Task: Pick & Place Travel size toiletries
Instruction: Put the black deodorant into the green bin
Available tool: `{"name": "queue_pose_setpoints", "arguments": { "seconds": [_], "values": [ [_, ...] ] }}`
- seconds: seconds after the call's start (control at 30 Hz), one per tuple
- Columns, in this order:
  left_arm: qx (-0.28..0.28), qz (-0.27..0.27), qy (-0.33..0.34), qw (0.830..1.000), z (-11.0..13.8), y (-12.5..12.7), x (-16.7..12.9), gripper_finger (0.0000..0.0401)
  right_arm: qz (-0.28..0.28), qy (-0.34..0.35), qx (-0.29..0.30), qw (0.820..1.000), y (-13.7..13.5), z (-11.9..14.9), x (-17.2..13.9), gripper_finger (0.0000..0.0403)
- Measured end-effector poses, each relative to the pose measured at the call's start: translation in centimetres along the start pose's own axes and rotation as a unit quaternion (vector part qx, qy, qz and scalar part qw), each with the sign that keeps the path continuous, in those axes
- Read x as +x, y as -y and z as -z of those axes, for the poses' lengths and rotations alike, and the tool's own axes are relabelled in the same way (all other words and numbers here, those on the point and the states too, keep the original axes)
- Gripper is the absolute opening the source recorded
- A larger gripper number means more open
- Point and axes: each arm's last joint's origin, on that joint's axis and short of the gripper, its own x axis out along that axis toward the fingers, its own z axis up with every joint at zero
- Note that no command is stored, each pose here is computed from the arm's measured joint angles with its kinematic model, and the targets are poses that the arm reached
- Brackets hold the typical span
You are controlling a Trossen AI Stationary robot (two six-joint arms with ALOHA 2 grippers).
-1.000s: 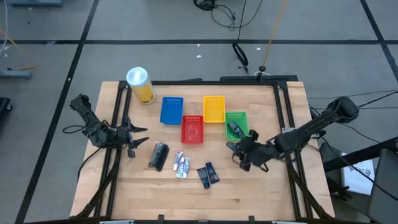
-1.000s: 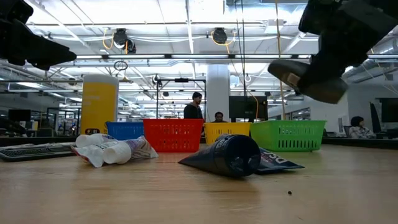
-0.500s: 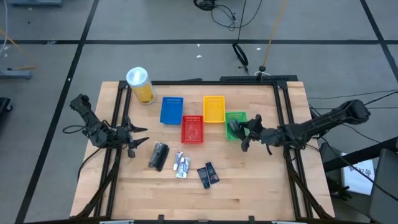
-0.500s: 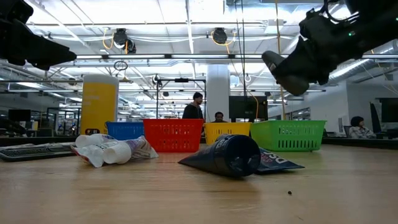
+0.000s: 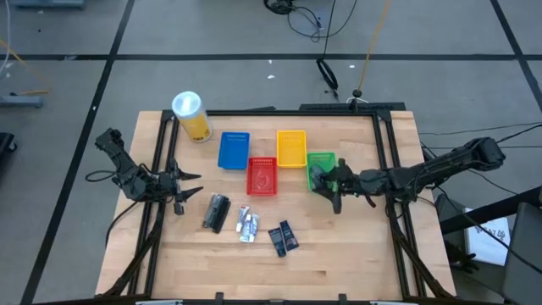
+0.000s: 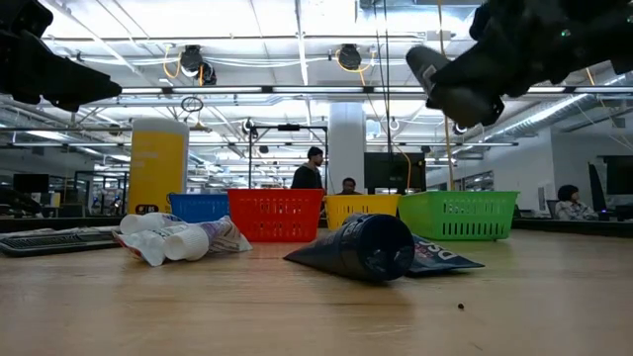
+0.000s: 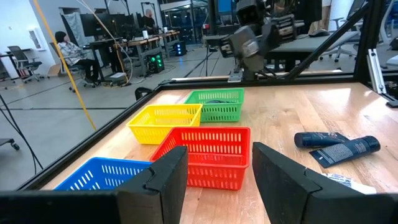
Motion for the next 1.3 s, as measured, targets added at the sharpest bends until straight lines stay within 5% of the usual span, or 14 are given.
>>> {"name": "queue_pose_setpoints", "arguments": {
  "seconds": [0.2, 0.3, 0.53, 0.77, 0.93, 1.3],
  "values": [
    [0.0, 0.0, 0.0, 1.0, 0.0, 0.0, 0.0, 0.0179, -0.12, 0.0, 0.016, 0.993, -0.8, -0.6, -0.1, 0.0208],
    [0.0, 0.0, 0.0, 1.0, 0.0, 0.0, 0.0, 0.0179, -0.135, 0.005, 0.018, 0.991, -0.9, -0.7, -0.1, 0.0208],
    [0.0, 0.0, 0.0, 1.0, 0.0, 0.0, 0.0, 0.0179, 0.003, 0.039, 0.053, 0.998, 0.0, -0.7, 0.0, 0.0208],
    [0.0, 0.0, 0.0, 1.0, 0.0, 0.0, 0.0, 0.0179, 0.063, 0.021, 0.111, 0.992, 0.9, -1.4, 0.3, 0.0208],
    [0.0, 0.0, 0.0, 1.0, 0.0, 0.0, 0.0, 0.018, 0.158, -0.039, 0.124, 0.979, 2.2, -1.5, 0.3, 0.0208],
    [0.0, 0.0, 0.0, 1.0, 0.0, 0.0, 0.0, 0.018, 0.255, -0.103, 0.169, 0.946, 4.9, -0.1, 0.0, 0.0208]
  ]
}}
